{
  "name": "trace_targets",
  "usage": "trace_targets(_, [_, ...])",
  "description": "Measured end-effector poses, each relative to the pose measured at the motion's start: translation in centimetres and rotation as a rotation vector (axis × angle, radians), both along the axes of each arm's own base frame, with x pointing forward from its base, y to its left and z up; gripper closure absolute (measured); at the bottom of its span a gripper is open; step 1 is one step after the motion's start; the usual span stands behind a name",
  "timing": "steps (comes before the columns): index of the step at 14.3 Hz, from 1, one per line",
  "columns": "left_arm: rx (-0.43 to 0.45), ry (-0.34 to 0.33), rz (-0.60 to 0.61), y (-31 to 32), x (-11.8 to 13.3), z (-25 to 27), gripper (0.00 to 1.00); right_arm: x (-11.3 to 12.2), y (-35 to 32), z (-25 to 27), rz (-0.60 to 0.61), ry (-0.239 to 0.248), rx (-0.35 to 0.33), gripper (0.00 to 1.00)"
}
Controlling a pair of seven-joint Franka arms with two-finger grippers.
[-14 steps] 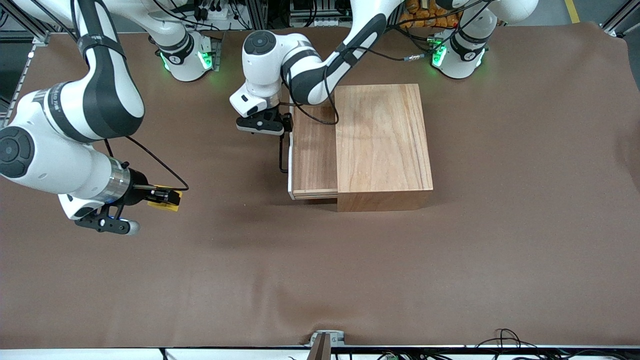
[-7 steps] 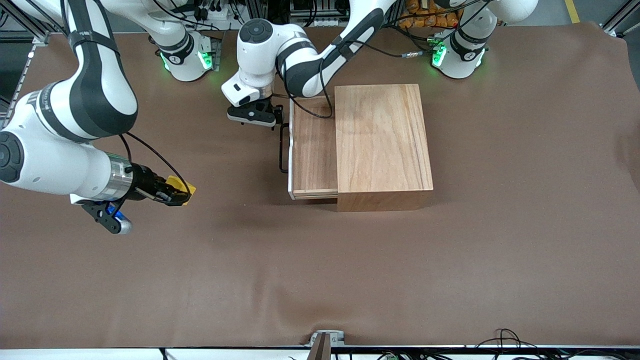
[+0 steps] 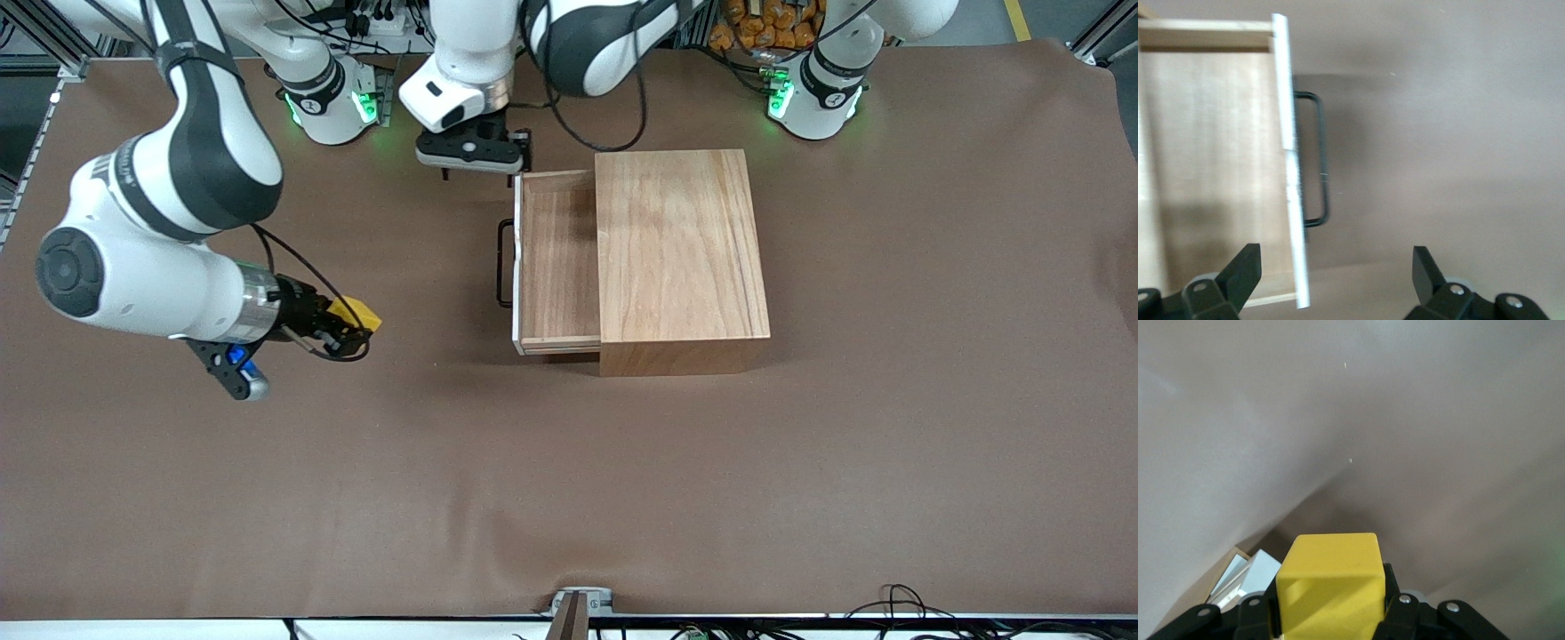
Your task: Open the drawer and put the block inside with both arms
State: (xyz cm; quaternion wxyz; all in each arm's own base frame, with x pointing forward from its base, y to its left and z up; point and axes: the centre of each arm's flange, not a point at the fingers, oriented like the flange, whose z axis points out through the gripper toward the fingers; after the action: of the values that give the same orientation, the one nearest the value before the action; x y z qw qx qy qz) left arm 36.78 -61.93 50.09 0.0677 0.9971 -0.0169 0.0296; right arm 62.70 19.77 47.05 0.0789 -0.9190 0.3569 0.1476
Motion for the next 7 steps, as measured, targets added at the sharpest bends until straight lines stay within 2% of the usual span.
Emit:
trace_targets(2, [0.032, 0.008, -0.003, 3.0, 2.7, 1.4, 0.00, -1.0, 2.4, 0.2, 0.000, 0.017, -0.010, 0.44])
trace_targets(5, [0.052, 0.011, 0.037, 8.6, 7.8, 3.7, 0.00, -3.5, 6.1, -0.2, 0.041, 0.093, -0.042, 0.44])
trace_targets(7, [0.065, 0.016, 0.063, 12.5, 10.6, 5.3, 0.00, -4.7, 7.9, -0.6, 0.075, 0.125, -0.055, 0.44])
